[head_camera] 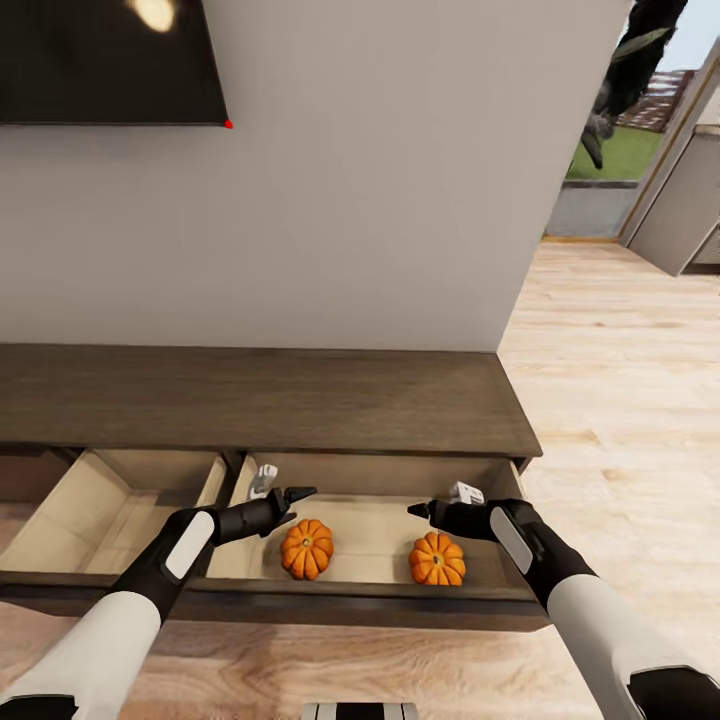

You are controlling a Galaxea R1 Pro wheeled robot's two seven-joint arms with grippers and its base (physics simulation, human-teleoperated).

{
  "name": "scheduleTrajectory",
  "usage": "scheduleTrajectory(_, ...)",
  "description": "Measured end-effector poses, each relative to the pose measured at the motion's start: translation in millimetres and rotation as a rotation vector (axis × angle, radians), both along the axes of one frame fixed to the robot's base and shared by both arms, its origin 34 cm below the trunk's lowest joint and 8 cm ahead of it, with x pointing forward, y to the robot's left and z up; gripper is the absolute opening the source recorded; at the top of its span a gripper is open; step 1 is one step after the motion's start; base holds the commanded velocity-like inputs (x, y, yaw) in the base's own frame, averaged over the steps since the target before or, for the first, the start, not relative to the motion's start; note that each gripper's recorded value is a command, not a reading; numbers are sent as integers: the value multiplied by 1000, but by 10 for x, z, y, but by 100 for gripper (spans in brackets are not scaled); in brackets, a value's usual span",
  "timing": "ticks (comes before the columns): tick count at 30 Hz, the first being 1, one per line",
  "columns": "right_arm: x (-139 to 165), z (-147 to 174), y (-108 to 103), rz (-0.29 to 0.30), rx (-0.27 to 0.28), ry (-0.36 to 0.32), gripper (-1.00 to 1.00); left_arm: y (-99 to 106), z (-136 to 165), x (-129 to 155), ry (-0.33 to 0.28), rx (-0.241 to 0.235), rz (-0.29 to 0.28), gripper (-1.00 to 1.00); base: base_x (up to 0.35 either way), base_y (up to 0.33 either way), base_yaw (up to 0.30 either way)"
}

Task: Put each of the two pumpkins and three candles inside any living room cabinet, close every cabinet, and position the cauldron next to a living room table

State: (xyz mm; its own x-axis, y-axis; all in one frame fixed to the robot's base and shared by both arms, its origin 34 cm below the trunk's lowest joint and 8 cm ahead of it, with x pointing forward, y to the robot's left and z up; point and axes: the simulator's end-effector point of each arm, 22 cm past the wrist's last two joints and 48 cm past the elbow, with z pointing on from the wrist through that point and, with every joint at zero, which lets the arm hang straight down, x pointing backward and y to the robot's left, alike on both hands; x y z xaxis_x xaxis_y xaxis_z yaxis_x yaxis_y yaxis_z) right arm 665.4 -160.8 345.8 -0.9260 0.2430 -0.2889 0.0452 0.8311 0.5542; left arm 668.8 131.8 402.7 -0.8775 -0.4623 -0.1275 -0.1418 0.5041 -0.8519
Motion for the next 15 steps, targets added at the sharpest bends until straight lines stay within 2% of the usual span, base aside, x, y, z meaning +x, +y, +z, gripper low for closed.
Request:
scheduleTrajectory(9, 39, 105, 103, 22, 47, -28, 100, -9, 7, 2, -2, -1, -2, 100, -7, 2, 0)
scheduleTrajectory(12, 47, 186, 185, 40, 96, -45, 100, -13, 16, 7, -4, -1, -3, 100, 0, 0, 0)
scheduleTrajectory(14, 37, 278, 274, 60, 156, -60, 100, -12, 27, 16, -8, -1, -3, 100, 0, 0, 0)
scheduleTrajectory(15, 33, 293, 289, 65, 167, -63, 100, -12, 30, 17, -8, -1, -3, 100, 0, 0, 0)
